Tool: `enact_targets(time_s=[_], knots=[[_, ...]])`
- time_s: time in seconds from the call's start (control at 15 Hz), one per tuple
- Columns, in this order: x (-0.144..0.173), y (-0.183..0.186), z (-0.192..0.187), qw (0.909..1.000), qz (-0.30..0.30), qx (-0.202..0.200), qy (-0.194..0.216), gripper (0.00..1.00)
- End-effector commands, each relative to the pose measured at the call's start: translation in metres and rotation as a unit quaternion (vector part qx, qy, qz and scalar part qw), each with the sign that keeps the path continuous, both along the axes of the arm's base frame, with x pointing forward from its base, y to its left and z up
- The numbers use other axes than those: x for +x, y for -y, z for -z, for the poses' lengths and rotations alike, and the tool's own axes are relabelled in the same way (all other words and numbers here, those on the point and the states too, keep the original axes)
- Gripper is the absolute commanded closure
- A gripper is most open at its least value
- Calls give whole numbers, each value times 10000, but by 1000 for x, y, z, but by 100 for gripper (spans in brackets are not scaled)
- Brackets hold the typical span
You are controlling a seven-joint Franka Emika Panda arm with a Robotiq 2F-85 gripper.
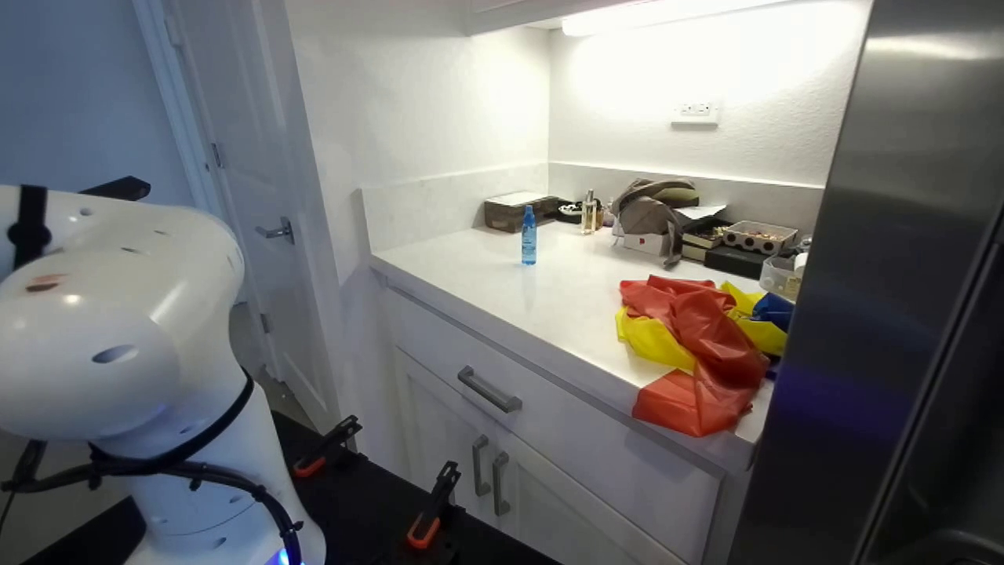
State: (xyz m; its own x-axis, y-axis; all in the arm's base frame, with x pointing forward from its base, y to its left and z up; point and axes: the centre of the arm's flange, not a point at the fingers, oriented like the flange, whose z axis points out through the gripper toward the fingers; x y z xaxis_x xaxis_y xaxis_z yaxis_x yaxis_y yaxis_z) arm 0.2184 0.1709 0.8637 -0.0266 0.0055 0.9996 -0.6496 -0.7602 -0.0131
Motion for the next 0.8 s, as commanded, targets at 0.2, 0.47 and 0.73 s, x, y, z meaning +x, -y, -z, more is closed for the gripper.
enact_targets(time_s=[0.2,0.47,0.73], knots=[[4,55,-8,9860,1535,-11,646,0],[0,99,-12,9650,2454,-40,920,0],[-8,141,-19,9369,3299,-101,1153,0]])
